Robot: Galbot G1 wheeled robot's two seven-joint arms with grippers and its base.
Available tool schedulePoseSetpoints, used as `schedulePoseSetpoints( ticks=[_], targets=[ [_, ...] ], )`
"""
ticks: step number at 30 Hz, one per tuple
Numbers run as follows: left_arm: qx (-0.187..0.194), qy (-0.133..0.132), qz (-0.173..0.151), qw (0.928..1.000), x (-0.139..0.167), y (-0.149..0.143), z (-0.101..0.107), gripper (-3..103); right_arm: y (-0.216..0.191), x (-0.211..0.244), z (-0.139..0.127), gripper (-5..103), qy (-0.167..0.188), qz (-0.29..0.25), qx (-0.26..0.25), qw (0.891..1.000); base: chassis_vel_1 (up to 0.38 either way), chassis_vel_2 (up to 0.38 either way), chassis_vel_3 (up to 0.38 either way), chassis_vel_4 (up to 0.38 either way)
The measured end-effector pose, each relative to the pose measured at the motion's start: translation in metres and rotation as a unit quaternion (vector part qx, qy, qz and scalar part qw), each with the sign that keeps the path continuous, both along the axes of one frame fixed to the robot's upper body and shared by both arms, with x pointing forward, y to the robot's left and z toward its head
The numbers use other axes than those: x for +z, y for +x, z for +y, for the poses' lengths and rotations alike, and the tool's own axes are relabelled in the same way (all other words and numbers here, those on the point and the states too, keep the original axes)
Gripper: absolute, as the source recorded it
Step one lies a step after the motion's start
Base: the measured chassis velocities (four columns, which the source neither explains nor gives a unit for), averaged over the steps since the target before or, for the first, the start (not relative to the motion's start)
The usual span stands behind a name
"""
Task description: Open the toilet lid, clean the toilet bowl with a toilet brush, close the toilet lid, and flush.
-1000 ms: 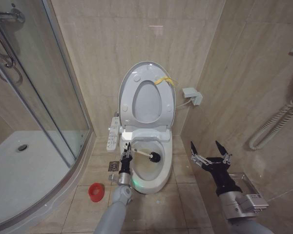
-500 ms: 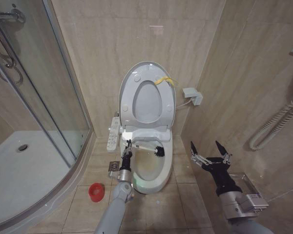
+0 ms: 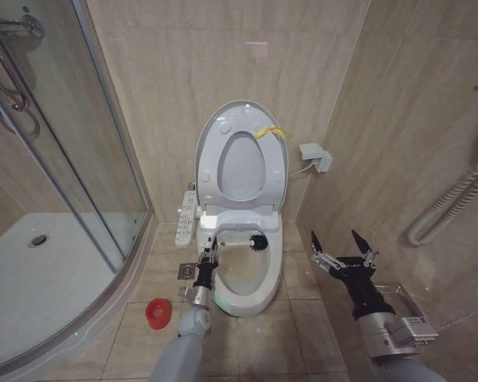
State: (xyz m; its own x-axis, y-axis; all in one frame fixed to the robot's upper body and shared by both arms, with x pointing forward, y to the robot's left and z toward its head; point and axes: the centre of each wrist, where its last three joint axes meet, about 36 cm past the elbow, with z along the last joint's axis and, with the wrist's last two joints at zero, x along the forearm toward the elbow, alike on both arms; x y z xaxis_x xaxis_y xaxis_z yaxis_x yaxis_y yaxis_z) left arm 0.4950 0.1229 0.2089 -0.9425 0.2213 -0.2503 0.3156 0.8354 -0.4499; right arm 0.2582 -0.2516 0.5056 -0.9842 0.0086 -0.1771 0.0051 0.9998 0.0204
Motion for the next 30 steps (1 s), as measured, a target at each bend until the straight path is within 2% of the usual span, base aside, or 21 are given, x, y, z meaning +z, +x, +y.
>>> schedulePoseSetpoints(
  ticks=[6,7,8,9,11,12,14,16,20,25,30],
  targets=[
    [0.002,0.012,-0.007,0.9999,0.003,0.001,0.0,25,0.0,0.0,0.0,100,0.0,0.0,0.0,1.0,0.0,0.0,0.0,0.0],
    [-0.003,0.004,-0.015,0.9999,0.007,0.0,-0.003,25,0.0,0.0,0.0,100,0.0,0.0,0.0,1.0,0.0,0.0,0.0,0.0],
    [-0.01,-0.019,-0.024,0.9995,0.015,-0.001,-0.009,25,0.0,0.0,0.0,100,0.0,0.0,0.0,1.0,0.0,0.0,0.0,0.0],
    [-0.01,-0.019,-0.024,0.9995,0.015,-0.001,-0.009,25,0.0,0.0,0.0,100,0.0,0.0,0.0,1.0,0.0,0.0,0.0,0.0],
    [-0.02,-0.054,-0.031,0.9978,0.026,-0.002,-0.016,21,0.0,0.0,0.0,100,0.0,0.0,0.0,1.0,0.0,0.0,0.0,0.0],
    [-0.02,-0.054,-0.031,0.9978,0.026,-0.002,-0.016,21,0.0,0.0,0.0,100,0.0,0.0,0.0,1.0,0.0,0.0,0.0,0.0],
    [-0.034,-0.082,-0.027,0.9957,0.03,-0.001,-0.018,21,0.0,0.0,0.0,100,0.0,0.0,0.0,1.0,0.0,0.0,0.0,0.0],
    [-0.036,-0.085,-0.026,0.9954,0.03,-0.001,-0.018,21,0.0,0.0,0.0,100,0.0,0.0,0.0,1.0,0.0,0.0,0.0,0.0],
    [-0.059,-0.115,-0.015,0.9915,0.035,-0.001,-0.027,21,0.0,0.0,0.0,100,0.0,0.0,0.0,1.0,0.0,0.0,0.0,0.0],
    [-0.087,-0.113,-0.017,0.9896,0.034,-0.001,-0.032,21,0.0,0.0,0.0,100,0.0,0.0,0.0,1.0,0.0,0.0,0.0,0.0],
    [-0.143,-0.1,-0.016,0.9845,0.03,-0.009,-0.032,21,0.0,0.0,0.0,100,0.0,0.0,0.0,1.0,0.0,0.0,0.0,0.0]
  ],
)
